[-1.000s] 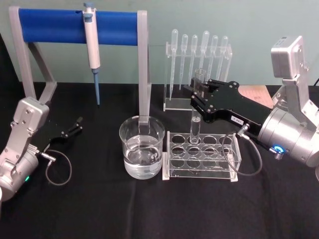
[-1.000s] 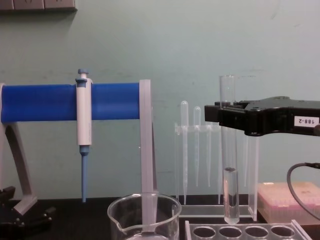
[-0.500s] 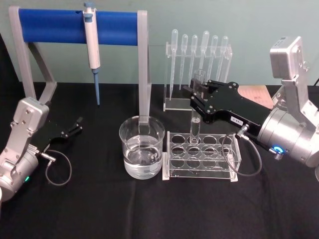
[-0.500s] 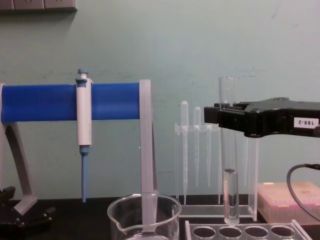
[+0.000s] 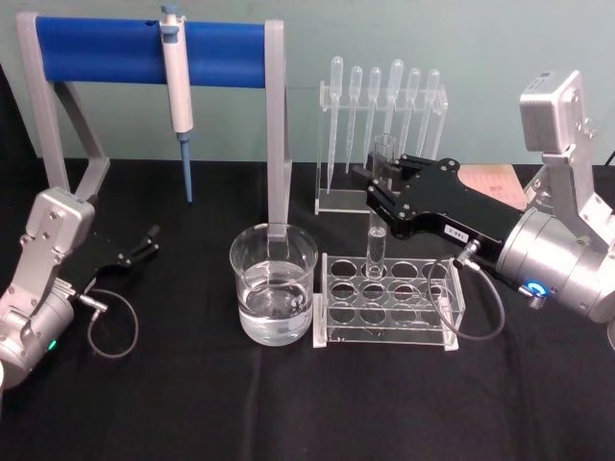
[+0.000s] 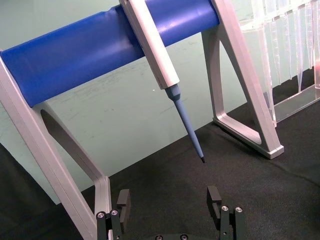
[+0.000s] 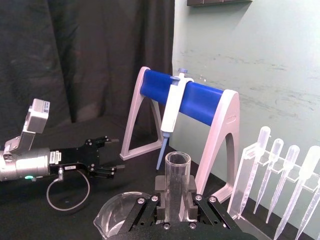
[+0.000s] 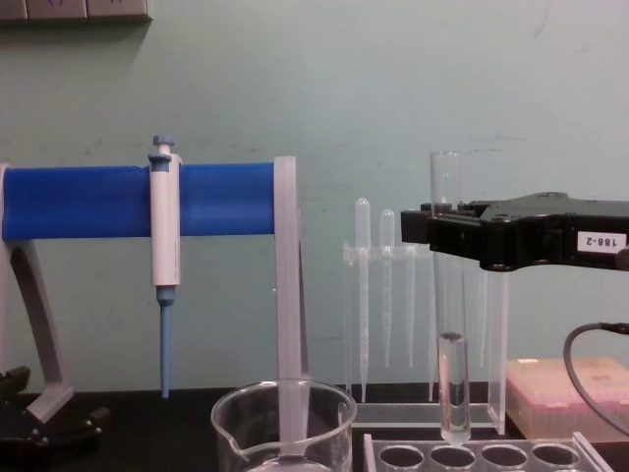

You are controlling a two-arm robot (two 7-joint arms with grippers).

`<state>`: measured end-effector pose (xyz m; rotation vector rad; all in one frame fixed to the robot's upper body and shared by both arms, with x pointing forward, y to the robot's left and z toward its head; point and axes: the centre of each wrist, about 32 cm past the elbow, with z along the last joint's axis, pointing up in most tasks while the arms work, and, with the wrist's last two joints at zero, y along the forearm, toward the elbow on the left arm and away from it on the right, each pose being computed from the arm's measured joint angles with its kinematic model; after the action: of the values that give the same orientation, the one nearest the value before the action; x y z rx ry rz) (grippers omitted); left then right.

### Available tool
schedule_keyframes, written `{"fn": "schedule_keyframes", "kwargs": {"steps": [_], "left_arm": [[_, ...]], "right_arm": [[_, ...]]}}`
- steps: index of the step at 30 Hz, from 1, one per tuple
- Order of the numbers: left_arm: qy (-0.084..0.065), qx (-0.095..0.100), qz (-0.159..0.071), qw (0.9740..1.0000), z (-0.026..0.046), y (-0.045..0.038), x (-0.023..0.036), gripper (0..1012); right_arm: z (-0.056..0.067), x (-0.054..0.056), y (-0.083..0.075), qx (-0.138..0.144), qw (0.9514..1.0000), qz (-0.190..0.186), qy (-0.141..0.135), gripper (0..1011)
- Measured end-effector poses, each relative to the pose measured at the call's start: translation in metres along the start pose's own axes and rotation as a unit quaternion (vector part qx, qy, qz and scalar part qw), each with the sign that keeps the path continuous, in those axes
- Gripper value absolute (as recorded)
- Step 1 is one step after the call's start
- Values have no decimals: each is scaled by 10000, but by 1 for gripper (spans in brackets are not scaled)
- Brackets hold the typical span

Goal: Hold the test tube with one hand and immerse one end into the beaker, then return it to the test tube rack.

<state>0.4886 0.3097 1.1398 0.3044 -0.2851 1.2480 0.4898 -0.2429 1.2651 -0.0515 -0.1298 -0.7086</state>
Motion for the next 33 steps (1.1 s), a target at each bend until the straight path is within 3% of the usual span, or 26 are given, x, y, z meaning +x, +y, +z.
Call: {"fn": "schedule_keyframes", "kwargs": {"steps": [33], "left_arm": [[0,0,0,10000,0,0,0,1000]], "right_arm": [[0,0,0,1,10000,0,-1,228]]}}
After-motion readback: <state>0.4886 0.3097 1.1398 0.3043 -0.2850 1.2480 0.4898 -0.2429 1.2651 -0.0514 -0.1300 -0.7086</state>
